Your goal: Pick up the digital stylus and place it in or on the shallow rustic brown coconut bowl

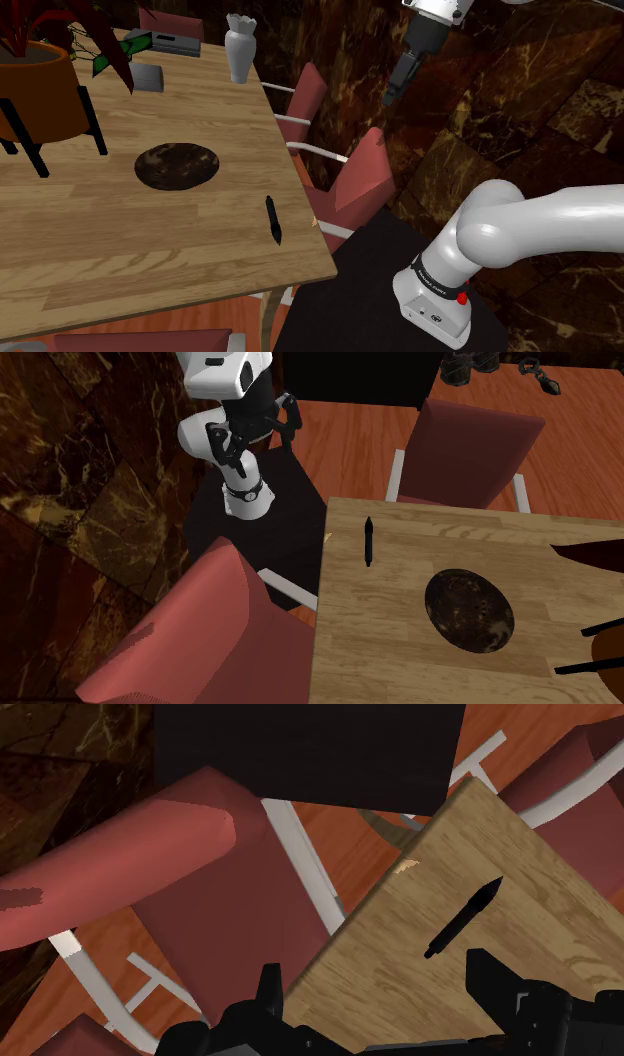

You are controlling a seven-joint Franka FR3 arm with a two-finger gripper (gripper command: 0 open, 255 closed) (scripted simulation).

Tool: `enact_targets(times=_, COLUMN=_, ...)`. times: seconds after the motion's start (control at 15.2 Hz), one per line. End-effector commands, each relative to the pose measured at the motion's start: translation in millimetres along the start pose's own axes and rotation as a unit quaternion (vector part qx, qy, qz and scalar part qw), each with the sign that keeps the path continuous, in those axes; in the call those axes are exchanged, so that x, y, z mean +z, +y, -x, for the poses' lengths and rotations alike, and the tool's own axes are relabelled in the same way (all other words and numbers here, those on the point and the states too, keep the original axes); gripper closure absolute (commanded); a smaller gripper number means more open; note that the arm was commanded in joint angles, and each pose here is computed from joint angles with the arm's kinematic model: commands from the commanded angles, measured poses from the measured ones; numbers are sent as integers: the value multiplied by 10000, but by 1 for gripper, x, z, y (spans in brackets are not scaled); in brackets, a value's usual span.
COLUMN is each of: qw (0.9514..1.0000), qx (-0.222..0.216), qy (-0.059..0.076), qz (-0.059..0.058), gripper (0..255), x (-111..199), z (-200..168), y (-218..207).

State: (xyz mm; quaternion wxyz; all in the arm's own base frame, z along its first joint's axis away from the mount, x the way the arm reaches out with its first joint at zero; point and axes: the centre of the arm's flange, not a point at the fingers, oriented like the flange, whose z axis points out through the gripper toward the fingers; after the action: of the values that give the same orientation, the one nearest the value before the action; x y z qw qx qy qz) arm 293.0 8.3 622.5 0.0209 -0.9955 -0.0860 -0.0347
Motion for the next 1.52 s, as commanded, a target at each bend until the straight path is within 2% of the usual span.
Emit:
enact_targets(times=0.0, qw=10000, qx=0, qy=0, qz=0, gripper=0, x=0, z=0, y=0)
enact_targets(times=0.33, qw=9977, qx=668, qy=-59, qz=-36, gripper=0, x=52, z=-11, y=-38)
enact_targets(times=0.73, qw=9891, qx=1466, qy=-129, qz=-79, gripper=0, x=115, z=-29, y=-82)
enact_targets(times=1.06, qw=9770, qx=2123, qy=-186, qz=-114, gripper=0, x=167, z=-49, y=-116)
enact_targets(times=1.45, qw=9566, qx=2899, qy=-254, qz=-156, gripper=0, x=230, z=-79, y=-154)
